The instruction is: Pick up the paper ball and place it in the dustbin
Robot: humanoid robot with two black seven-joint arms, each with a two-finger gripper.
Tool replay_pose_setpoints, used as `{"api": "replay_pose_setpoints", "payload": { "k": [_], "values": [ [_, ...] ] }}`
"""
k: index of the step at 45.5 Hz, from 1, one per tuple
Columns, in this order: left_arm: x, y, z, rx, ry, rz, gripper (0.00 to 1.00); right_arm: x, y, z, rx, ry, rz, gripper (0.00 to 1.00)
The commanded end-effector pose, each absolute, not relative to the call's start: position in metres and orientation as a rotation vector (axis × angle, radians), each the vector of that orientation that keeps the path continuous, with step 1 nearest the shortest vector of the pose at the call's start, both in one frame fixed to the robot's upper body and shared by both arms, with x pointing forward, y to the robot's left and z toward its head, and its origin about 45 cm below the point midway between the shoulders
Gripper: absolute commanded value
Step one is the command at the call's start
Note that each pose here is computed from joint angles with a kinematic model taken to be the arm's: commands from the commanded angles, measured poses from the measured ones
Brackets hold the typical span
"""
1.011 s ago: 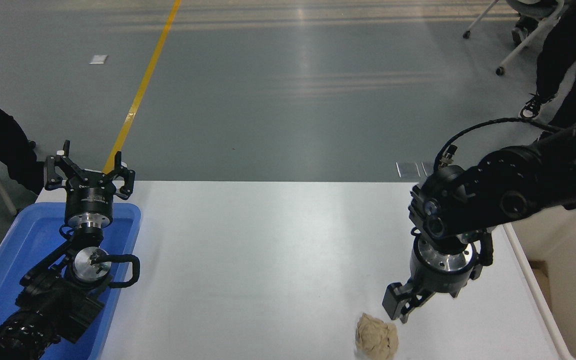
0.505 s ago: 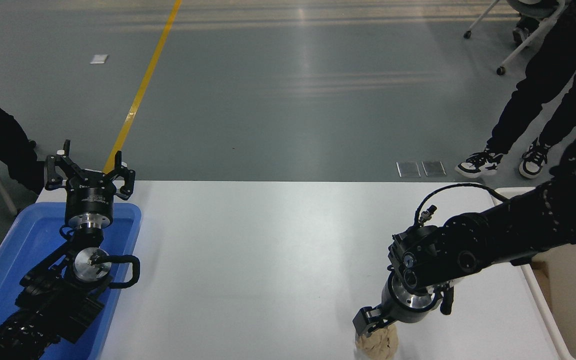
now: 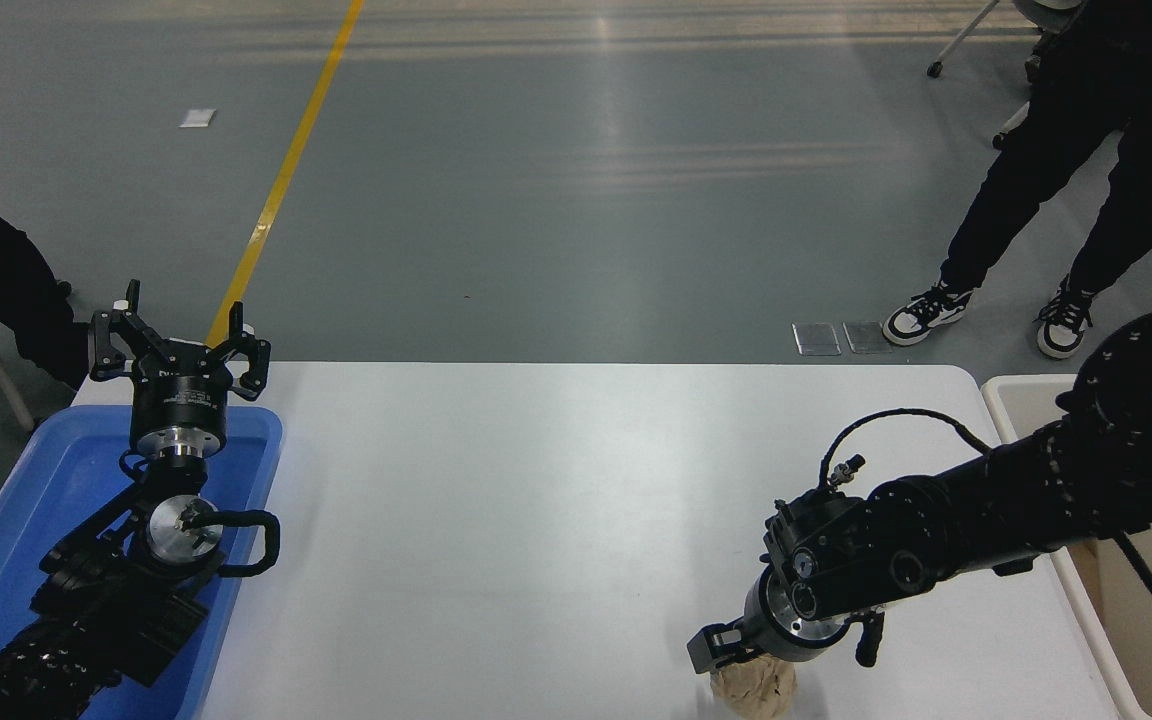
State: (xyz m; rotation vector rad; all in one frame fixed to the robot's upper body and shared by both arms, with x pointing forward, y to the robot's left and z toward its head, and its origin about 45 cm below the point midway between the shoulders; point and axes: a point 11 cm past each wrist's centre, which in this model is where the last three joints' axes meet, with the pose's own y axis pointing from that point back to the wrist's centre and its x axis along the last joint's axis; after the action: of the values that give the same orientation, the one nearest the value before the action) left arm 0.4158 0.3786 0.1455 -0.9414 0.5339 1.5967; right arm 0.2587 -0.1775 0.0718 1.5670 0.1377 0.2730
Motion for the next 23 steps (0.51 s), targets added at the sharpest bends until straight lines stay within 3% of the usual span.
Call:
{"api": "replay_pose_setpoints", "payload": {
  "k": [1, 3, 6, 9, 16, 23],
  "values": [
    [0.4158, 0.3786, 0.1455, -0.941, 0.534, 1.597, 0.99, 0.252, -0.178, 0.066, 1.571, 0.141, 0.262, 0.61],
    [0.4158, 0.3786, 0.1455, -0.941, 0.534, 1.597, 0.99, 0.251, -0.178, 0.065, 1.575, 0.14, 0.257, 0.54],
    [0.4158, 0.3786, 0.1455, -0.941, 0.534, 1.597, 0.99, 0.251, -0.178, 0.065, 1.578, 0.136, 0.25, 0.36],
    [0.4158, 0.3786, 0.1455, -0.941, 0.534, 1.597, 0.99, 0.251, -0.177, 0.066, 1.585, 0.132, 0.242, 0.0],
    [0.4158, 0.3783, 0.1455, -0.939, 0.535, 1.596, 0.99, 0.255, -0.182, 0.075, 1.58, 0.119, 0.207, 0.0],
    [0.4158, 0.3783, 0.1455, -0.939, 0.535, 1.596, 0.99, 0.278, -0.203, 0.127, 1.58, 0.046, 0.193, 0.0]
  ]
}}
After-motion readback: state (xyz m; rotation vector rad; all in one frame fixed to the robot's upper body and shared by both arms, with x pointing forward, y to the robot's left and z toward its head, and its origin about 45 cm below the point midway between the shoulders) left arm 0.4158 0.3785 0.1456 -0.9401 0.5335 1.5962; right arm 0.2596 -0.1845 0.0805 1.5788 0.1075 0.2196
